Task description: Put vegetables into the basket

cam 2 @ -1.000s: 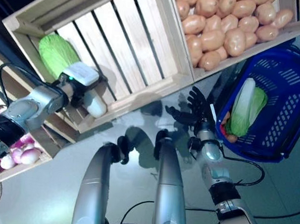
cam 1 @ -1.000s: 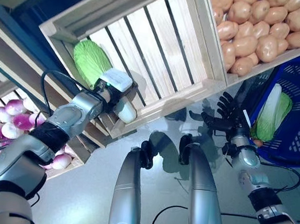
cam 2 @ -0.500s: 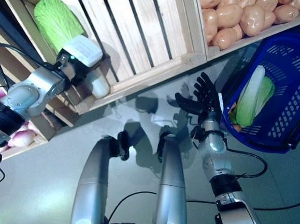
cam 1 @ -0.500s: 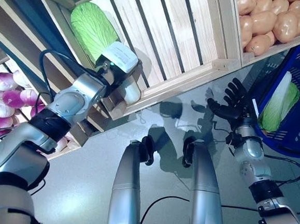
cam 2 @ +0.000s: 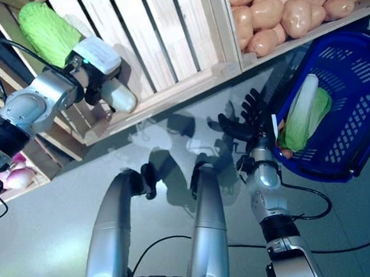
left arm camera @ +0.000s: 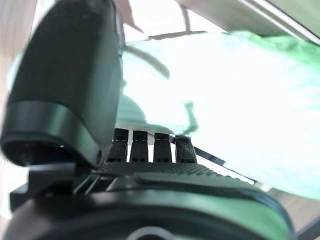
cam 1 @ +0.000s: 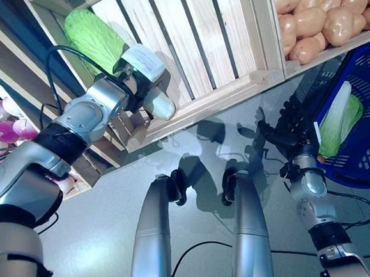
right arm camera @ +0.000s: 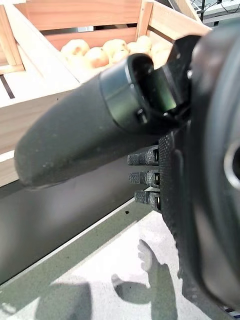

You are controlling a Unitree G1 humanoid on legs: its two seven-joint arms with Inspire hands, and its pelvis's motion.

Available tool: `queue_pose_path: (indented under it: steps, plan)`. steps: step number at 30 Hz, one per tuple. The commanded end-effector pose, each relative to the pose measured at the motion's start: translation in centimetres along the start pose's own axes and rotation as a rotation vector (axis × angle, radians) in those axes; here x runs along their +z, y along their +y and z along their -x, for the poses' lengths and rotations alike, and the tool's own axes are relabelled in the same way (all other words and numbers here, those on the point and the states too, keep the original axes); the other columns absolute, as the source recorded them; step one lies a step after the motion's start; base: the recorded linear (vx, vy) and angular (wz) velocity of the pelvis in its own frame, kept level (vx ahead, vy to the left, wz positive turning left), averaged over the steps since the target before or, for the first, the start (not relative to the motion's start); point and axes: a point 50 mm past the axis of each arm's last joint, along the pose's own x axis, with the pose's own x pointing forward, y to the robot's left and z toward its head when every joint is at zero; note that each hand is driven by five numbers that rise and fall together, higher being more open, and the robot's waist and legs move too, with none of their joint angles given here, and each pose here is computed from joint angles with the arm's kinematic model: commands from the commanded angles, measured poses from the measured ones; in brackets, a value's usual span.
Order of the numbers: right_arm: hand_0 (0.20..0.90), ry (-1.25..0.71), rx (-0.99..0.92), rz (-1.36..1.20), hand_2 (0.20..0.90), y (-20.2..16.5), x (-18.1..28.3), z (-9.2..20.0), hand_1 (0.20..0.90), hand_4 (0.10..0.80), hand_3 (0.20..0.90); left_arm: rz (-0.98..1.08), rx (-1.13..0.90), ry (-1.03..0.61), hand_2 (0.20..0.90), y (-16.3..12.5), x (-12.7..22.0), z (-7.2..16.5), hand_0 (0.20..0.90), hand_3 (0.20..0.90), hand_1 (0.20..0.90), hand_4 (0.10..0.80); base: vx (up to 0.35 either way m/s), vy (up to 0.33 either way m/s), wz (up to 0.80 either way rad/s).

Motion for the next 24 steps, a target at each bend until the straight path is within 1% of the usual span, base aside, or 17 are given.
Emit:
queue_pose_path:
  steps: [1,2,7,9,11,13,15,16,24]
  plan:
    - [0.9,-0.25,-0.035,-0.11,0.9,-0.1,4.4,-0.4,0.9,0.8,0.9,0.001,-0.327,0.072,0.3,-9.3,-1.0,1.5,0.3,0.3,0.3,0.4,0.012,-0.009,-0.04]
    - [0.9,-0.249,-0.034,-0.113,0.9,-0.1,4.3,-0.4,0.9,0.8,0.9,0.01,-0.302,0.069,0.3,-9.2,-1.0,1.5,0.3,0.3,0.3,0.4,0.0,0.0,0.0]
    - [0.9,-0.218,-0.016,-0.115,0.9,0.3,3.2,0.2,0.9,0.8,0.9,0.219,-0.007,-0.011,0.3,-7.2,0.0,1.5,0.3,0.3,0.3,0.4,0.035,-0.003,-0.02]
    - [0.9,-0.202,-0.009,-0.107,0.9,0.3,2.6,0.6,0.9,0.8,0.9,0.381,0.093,-0.055,0.3,-6.5,0.5,1.7,0.3,0.3,0.3,0.4,0.08,0.008,-0.03]
    - [0.9,-0.191,-0.004,-0.101,0.9,0.3,2.2,0.8,0.9,0.8,0.9,0.518,0.134,-0.074,0.3,-6.2,0.6,1.9,0.3,0.3,0.3,0.4,0.067,0.008,-0.04]
    - [0.9,-0.17,0.0,-0.091,0.9,0.4,1.3,1.5,0.9,0.8,0.9,0.722,0.21,-0.124,0.3,-6.2,1.6,2.3,0.3,0.3,0.3,0.4,0.105,0.017,-0.06]
    - [0.9,-0.15,0.002,-0.085,0.9,0.5,0.6,2.0,0.9,0.8,0.9,0.826,0.237,-0.153,0.3,-6.6,2.1,2.7,0.3,0.3,0.3,0.4,0.125,0.022,-0.05]
    - [0.9,-0.133,0.003,-0.081,0.9,0.7,0.0,2.5,0.9,0.8,0.9,0.913,0.255,-0.174,0.3,-6.8,2.7,2.9,0.3,0.3,0.3,0.4,0.102,0.026,-0.03]
    - [0.9,-0.04,0.007,-0.072,0.9,0.9,-3.0,5.0,0.9,0.8,0.9,1.245,0.338,-0.249,0.3,-7.5,5.2,4.4,0.3,0.3,0.3,0.4,0.126,0.042,-0.05]
